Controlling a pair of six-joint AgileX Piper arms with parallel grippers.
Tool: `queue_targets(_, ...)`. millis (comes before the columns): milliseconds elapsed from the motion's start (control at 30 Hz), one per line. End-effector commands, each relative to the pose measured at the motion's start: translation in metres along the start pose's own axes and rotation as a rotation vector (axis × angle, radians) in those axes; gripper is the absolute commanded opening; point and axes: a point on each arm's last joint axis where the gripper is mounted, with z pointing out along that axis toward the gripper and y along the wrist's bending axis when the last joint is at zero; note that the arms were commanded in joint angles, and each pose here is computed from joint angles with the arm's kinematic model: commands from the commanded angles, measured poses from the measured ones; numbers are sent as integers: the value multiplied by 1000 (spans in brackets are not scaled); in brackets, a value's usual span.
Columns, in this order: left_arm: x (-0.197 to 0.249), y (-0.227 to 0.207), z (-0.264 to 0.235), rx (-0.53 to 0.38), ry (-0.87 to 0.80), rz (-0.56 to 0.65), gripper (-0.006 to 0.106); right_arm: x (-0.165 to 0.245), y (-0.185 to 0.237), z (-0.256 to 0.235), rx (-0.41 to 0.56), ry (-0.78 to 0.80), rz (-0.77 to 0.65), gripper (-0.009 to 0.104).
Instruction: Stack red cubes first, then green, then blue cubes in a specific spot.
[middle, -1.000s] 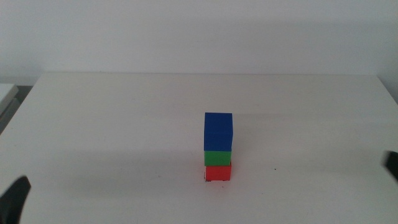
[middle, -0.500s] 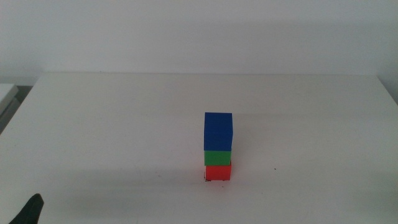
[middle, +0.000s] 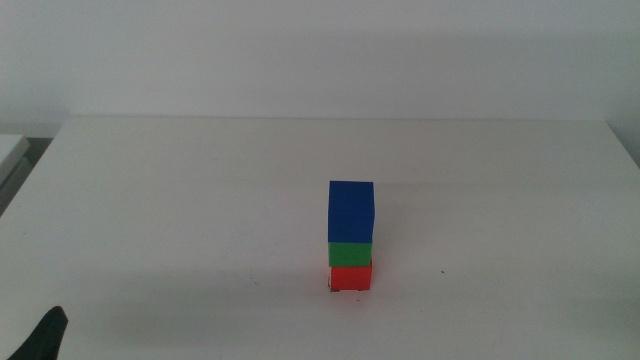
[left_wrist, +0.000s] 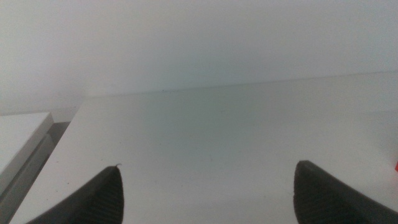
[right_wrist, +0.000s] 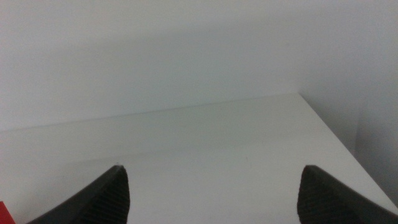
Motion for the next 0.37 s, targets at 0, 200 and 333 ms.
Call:
queue_targets(0,-1,0,0,-1,-16,3,94,-1,0,0,4,-20,-6,81)
queue_targets(200,-1,0,0,-3,-19,9,94,-1,0,0,4,-20,-6,81)
queue_targets(333,-1,0,0,-3,-18,7,94,-1,0,0,4,-20,-6,81)
